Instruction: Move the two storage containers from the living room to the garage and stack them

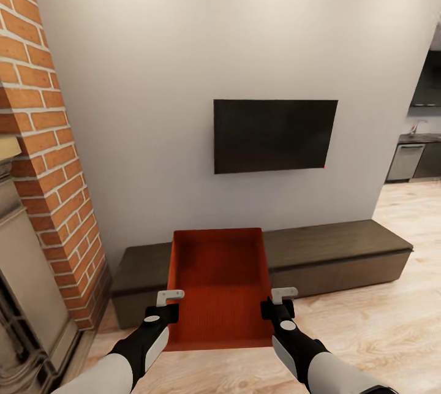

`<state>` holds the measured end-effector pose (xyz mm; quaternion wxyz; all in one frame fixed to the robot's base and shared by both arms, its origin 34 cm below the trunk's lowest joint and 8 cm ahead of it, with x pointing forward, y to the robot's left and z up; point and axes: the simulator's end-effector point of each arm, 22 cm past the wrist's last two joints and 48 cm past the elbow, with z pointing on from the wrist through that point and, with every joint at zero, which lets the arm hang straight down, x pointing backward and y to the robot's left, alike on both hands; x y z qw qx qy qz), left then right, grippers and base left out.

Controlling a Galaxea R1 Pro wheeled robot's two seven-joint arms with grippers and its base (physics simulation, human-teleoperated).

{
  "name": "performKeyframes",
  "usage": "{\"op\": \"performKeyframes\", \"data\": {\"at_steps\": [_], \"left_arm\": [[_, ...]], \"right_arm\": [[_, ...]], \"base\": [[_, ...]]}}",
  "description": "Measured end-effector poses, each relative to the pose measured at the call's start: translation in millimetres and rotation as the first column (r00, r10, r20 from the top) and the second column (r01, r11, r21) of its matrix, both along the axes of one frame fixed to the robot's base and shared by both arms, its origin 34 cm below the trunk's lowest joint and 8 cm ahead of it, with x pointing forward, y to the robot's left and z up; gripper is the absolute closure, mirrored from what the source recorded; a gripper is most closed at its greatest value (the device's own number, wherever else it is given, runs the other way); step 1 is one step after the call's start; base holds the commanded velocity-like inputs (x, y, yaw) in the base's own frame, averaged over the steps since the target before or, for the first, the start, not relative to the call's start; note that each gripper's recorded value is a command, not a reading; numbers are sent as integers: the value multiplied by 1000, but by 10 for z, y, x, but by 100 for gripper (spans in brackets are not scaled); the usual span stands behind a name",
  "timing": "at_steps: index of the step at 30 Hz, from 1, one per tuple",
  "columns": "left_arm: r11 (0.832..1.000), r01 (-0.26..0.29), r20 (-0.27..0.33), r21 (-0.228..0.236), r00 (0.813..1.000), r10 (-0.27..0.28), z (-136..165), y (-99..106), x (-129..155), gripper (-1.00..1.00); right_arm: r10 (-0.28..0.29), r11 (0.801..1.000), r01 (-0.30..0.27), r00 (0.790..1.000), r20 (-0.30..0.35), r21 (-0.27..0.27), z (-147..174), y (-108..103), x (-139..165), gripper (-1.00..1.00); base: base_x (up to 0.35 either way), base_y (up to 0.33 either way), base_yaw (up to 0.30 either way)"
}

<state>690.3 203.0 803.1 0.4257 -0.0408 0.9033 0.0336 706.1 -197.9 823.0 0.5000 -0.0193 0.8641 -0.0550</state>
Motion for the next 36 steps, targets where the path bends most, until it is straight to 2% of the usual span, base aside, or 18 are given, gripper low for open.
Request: {"op": "performKeyframes", "data": {"at_steps": [36], "left_arm": [[1000,-1,-2,-1,1000,1,-5,0,-4,100]], "right_arm": [[1,1000,-1,1000,-2,-1,-2,0,-1,100]], "base": [[0,0,-247]]}}
